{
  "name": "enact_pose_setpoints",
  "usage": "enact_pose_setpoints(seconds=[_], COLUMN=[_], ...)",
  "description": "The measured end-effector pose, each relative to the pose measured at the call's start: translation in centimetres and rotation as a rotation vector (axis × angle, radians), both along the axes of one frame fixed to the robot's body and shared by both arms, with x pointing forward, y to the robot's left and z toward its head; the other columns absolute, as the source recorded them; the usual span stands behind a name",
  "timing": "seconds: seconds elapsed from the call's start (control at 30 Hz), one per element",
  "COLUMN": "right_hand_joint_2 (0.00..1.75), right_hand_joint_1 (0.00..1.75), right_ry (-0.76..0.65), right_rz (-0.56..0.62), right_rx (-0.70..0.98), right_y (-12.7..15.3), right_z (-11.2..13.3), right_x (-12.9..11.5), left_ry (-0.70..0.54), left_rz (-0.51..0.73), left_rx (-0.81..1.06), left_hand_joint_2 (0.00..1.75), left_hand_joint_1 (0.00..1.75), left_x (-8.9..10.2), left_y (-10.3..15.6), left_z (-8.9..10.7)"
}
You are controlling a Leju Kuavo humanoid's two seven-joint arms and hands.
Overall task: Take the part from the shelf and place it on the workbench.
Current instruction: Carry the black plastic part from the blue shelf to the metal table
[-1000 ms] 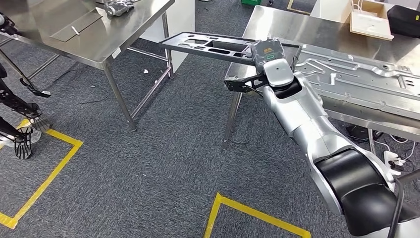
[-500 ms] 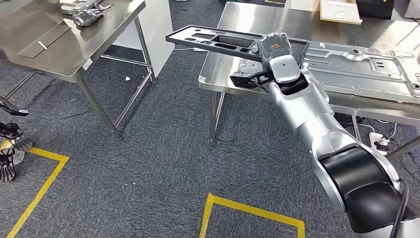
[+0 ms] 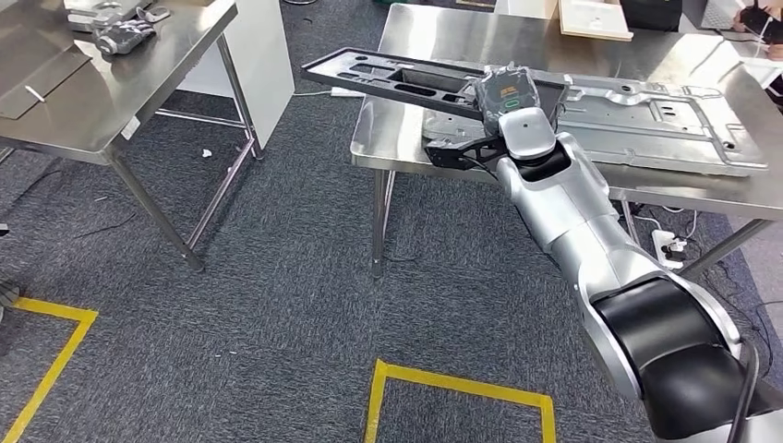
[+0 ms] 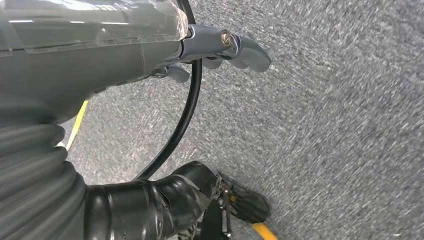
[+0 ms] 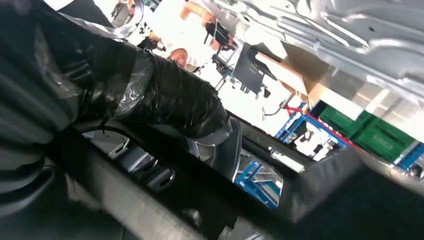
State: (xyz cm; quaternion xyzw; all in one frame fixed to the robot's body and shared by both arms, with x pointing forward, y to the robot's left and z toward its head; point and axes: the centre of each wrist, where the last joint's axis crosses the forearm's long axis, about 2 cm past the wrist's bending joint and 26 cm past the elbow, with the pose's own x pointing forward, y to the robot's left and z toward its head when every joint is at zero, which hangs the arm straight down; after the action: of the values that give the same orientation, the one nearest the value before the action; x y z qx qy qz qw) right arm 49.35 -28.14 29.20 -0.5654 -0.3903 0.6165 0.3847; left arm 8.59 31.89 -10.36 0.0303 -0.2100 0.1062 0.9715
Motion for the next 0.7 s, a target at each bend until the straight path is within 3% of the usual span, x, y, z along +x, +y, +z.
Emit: enact_pose_setpoints(seconds=[0.7], right_hand_joint_2=[1.75], right_hand_joint_1=[1.75], right_ry=[-0.003], right_rz=[0.002], right_rx=[0.011], right_y=[0.20], right_z=[0.10], right_x=[0.01], left_ry=[-0.001], left_rz=[-0.001], left_rx=[-0.001], left_hand_joint_2=[1.75], left_hand_joint_1=[0.00], left_x=[-0.05], left_y=[0.04], left_z=[0.00])
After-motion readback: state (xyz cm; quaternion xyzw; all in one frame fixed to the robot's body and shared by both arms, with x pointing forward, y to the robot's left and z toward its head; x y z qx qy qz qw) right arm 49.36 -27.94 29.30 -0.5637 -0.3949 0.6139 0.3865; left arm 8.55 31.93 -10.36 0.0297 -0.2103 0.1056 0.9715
